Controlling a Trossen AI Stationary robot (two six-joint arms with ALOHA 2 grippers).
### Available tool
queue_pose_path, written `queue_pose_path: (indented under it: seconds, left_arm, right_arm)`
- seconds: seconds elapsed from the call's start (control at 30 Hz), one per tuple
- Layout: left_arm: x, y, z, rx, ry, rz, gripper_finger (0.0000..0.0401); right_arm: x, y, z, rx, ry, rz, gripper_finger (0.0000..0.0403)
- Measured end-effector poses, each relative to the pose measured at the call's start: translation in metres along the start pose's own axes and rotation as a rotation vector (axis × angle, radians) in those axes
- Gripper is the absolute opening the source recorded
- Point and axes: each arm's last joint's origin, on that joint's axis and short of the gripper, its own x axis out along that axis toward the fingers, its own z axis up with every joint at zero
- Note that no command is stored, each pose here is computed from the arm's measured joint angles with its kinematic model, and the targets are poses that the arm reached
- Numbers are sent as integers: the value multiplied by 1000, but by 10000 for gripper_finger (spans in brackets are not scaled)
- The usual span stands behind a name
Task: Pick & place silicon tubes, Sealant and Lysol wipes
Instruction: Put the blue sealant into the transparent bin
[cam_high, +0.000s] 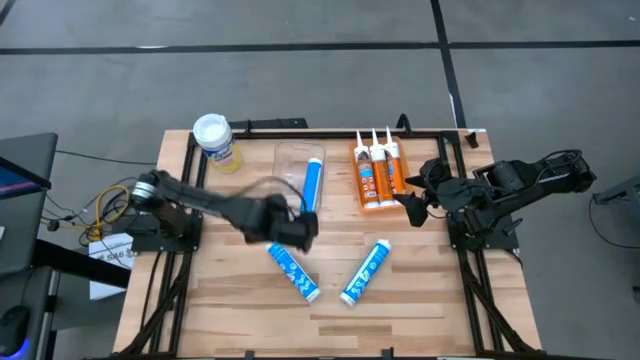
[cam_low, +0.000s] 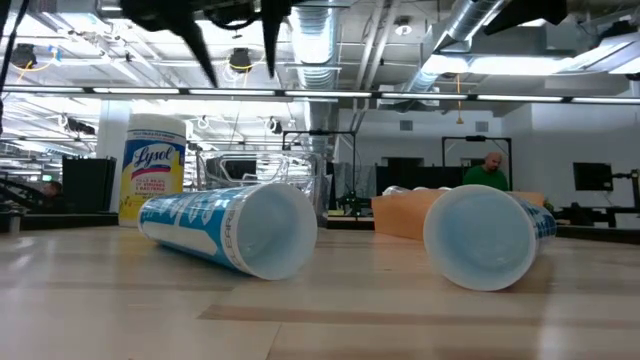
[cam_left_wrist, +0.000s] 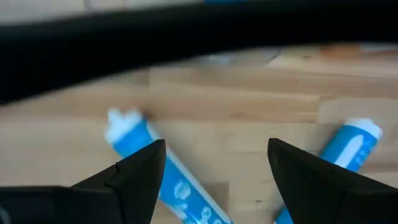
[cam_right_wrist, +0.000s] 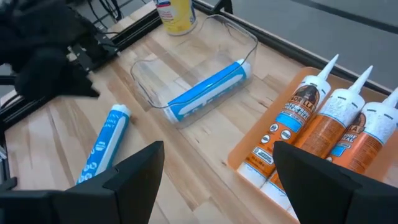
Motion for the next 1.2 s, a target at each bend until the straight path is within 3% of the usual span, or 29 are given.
queue_pose_path:
  seconds: [0.13, 0.37, 0.5, 0.8, 1.0, 1.2]
  left_arm:
    - [17, 0, -33, -125, 13, 44, 275]
    - [48, 7, -73, -239, 105, 227, 275]
    - [57, 8, -89, -305, 125, 240, 275]
    - [69, 7, -96, -381, 106, 254, 275]
    - [89, 8, -105, -420, 108, 331, 275]
    - [111, 4, -107, -442, 102, 341, 275]
  right_arm:
    - [0, 0, 0, -19, 4, 2, 295]
    - [0, 1, -1, -33, 32, 27, 295]
    - [-1, 1, -3, -46, 39, 28, 295]
    - [-4, 3, -7, -77, 52, 29, 295]
    - [-5, 3, -9, -106, 58, 32, 295]
    - [-5, 3, -10, -111, 62, 30, 295]
